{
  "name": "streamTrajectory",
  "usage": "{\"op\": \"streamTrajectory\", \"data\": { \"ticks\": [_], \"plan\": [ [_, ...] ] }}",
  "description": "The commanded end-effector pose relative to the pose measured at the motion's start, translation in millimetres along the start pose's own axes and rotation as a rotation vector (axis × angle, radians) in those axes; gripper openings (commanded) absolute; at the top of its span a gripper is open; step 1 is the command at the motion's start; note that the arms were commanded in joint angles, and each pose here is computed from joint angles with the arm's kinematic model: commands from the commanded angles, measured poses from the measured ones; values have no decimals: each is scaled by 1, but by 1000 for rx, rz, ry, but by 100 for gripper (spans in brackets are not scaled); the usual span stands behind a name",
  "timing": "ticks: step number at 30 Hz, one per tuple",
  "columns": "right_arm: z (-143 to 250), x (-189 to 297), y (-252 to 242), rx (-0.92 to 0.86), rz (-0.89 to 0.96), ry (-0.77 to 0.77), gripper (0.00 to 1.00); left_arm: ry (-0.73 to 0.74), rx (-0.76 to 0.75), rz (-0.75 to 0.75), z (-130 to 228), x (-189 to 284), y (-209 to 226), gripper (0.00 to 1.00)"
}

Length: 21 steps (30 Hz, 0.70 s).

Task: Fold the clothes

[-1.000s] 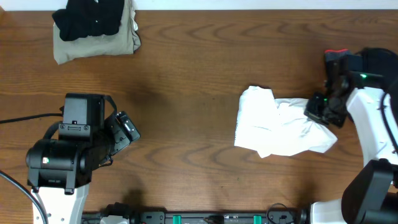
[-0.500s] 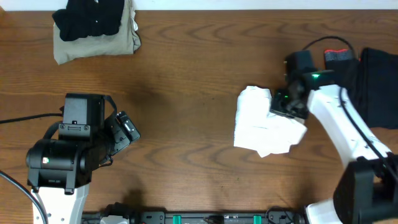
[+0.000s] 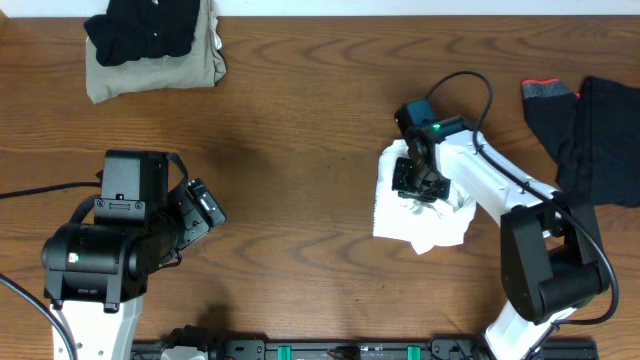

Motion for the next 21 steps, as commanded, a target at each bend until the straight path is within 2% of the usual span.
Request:
{"op": "streamTrajectory", "data": {
  "ticks": [1,5,10,13,17,21],
  "plan": [
    [2,12,13,12,-25,-10,30,-4,-12,-14,-1,0,3,98],
    [-2,43,30,34,-74,-48,40,-3,-12,-14,-1,0,3,98],
    [11,84,78,264,-304,7,68,-2,-12,-15,0,-1,3,98],
    [20,98,88,362,-367,36,72,2,-12,-16,0,-2,3,98],
    [18,112,83,350,-348,33,72,16,-13,-22,3,-6,4,98],
    [2,133,60,268,-292,-46,73,31,-14,-28,4,-9,4,98]
  ]
}}
Point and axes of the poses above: each gripper's point midway between its finger pads, its own x axis back along the fingers, its own y axis along the line the jaws close on, z = x × y, the point moved 4 cm from there along x, back along the fingers, and after that the axes turned 15 degrees about -x, right-handed, at the moved point
